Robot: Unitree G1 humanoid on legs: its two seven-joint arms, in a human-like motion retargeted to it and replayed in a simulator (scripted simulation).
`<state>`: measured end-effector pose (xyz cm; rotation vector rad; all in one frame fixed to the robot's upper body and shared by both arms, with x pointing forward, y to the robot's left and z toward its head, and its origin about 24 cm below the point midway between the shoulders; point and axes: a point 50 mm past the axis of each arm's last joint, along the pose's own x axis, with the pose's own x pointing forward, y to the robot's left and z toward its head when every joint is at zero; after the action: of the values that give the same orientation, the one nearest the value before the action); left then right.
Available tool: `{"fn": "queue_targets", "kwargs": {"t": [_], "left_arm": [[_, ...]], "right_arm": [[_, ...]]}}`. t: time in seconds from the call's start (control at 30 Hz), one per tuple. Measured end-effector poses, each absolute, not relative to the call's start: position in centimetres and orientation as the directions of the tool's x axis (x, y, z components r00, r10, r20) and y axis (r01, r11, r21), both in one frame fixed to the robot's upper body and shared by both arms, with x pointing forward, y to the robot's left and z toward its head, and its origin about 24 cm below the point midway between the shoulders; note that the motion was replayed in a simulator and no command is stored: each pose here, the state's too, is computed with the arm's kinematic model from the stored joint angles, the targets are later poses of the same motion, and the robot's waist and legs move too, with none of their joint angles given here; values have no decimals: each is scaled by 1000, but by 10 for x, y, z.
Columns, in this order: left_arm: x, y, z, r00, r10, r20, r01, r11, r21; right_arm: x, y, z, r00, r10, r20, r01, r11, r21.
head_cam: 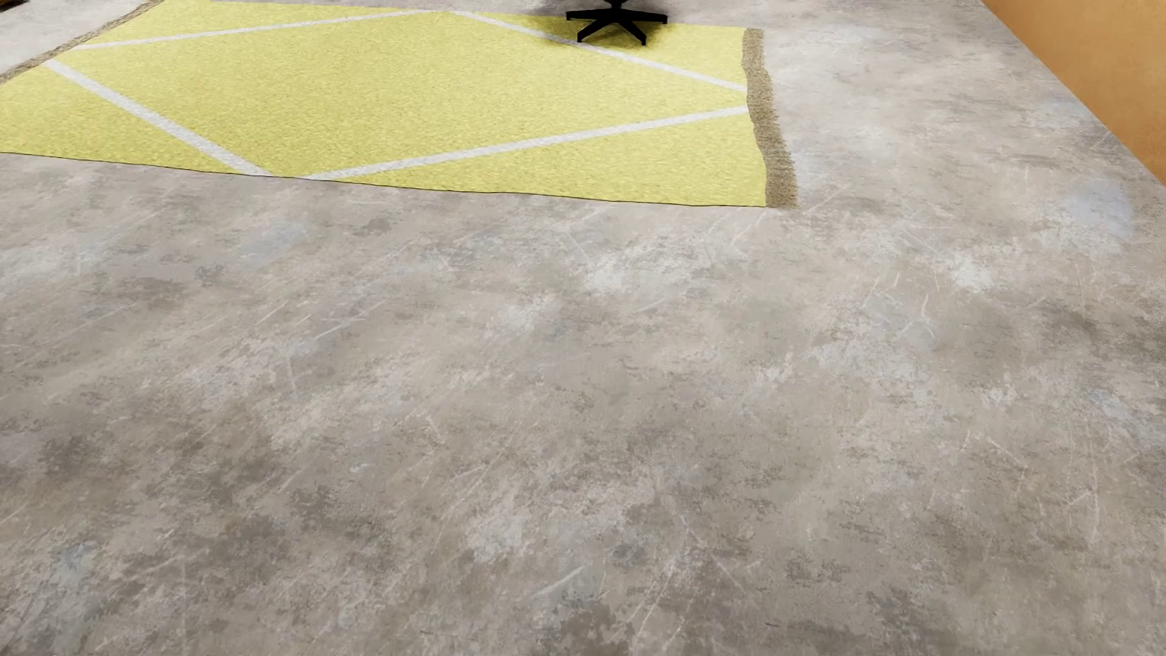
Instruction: Move towards the armchair
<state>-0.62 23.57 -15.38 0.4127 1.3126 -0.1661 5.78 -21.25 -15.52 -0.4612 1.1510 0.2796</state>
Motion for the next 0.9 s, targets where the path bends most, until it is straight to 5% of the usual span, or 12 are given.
{"fn": "queue_targets", "kwargs": {"t": [0.2, 0.33, 0.47, 0.6, 0.7, 0.8, 0.9], "left_arm": [[141, 219, -102, 716, 1, -698, 304, 900, 313], [116, 225, -115, 658, 57, -751, 239, 930, 280], [43, 214, -153, 384, 35, -923, 385, 902, 195], [-39, 228, -156, 151, 81, -985, 430, 892, 139], [-72, 234, -153, 51, 112, -992, 418, 900, 123], [-90, 237, -151, -19, 133, -991, 415, 903, 113], [-79, 240, -155, -8, 142, -990, 423, 897, 125]], "right_arm": [[-70, -216, -159, 3, -28, -1000, -631, 776, -23], [-109, -221, -153, -117, -60, -991, -629, 777, 27], [-31, -212, -164, 99, -2, -995, -659, 749, -67], [101, -201, -135, 534, 71, -843, -506, 825, -251], [179, -207, -89, 763, 69, -642, -378, 854, -357], [188, -217, -76, 807, 34, -589, -309, 875, -373], [132, -216, -120, 636, 6, -772, -373, 878, -301]]}}
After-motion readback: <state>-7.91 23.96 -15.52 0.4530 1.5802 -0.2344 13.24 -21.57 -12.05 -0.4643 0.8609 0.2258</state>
